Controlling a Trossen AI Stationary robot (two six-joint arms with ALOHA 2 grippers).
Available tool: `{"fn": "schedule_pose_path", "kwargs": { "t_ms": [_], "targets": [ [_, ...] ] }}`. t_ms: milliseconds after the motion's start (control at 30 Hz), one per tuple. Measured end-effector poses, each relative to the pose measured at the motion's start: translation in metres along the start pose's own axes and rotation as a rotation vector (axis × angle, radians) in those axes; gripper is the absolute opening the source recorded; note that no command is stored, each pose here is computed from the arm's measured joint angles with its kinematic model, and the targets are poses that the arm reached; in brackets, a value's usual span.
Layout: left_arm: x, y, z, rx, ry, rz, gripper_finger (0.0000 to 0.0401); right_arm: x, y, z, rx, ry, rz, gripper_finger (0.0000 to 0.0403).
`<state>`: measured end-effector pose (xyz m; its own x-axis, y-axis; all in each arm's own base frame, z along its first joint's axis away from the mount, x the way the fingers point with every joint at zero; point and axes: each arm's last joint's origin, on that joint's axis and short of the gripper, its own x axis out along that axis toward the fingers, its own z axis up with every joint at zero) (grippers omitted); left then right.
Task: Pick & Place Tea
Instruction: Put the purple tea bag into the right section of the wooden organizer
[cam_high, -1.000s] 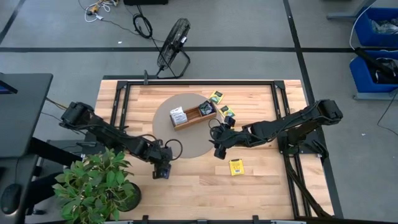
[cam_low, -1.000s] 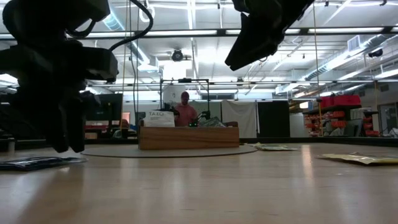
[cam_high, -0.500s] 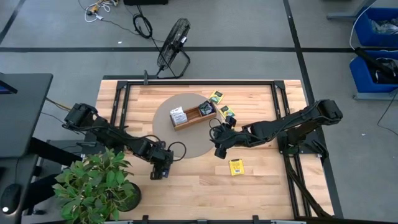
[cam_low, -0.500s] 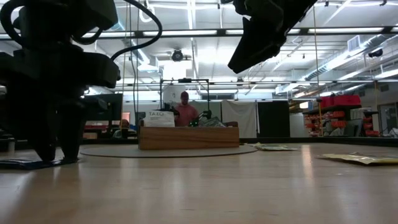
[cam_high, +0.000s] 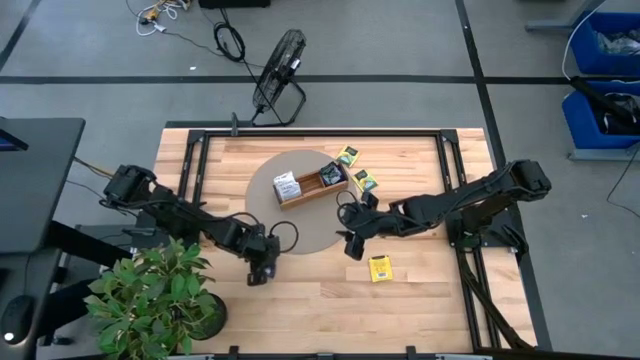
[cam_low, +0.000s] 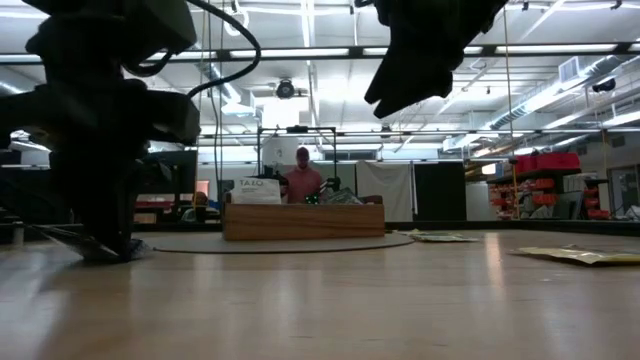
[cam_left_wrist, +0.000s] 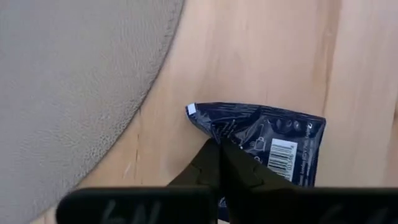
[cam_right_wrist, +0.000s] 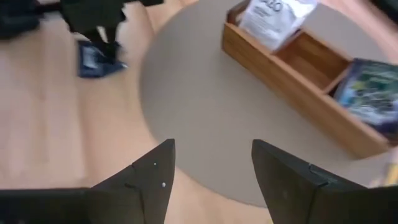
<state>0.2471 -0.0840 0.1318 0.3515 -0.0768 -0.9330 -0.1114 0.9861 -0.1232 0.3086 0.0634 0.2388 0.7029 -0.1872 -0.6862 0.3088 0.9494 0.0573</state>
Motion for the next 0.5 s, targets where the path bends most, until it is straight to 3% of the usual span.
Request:
{"fn": "schedule_pose_path", "kwargs": {
  "t_ms": [200, 333, 500],
  "targets": [
    [-0.013, -0.002, 0.018, -0.026, -0.151, 0.065, 0.0005, -0.001, 0.006, 0.002, 0.057, -0.016, 0.066, 0.0208],
    [-0.022, -0.010, 0.032, 0.027, -0.209, 0.060, 0.0004, -0.002, 0.009, 0.007, 0.098, -0.043, 0.143, 0.0194],
    [-0.039, -0.015, 0.053, 0.083, -0.318, 0.147, 0.0004, -0.002, 0.010, 0.013, 0.163, -0.064, 0.218, 0.0184]
  ]
}}
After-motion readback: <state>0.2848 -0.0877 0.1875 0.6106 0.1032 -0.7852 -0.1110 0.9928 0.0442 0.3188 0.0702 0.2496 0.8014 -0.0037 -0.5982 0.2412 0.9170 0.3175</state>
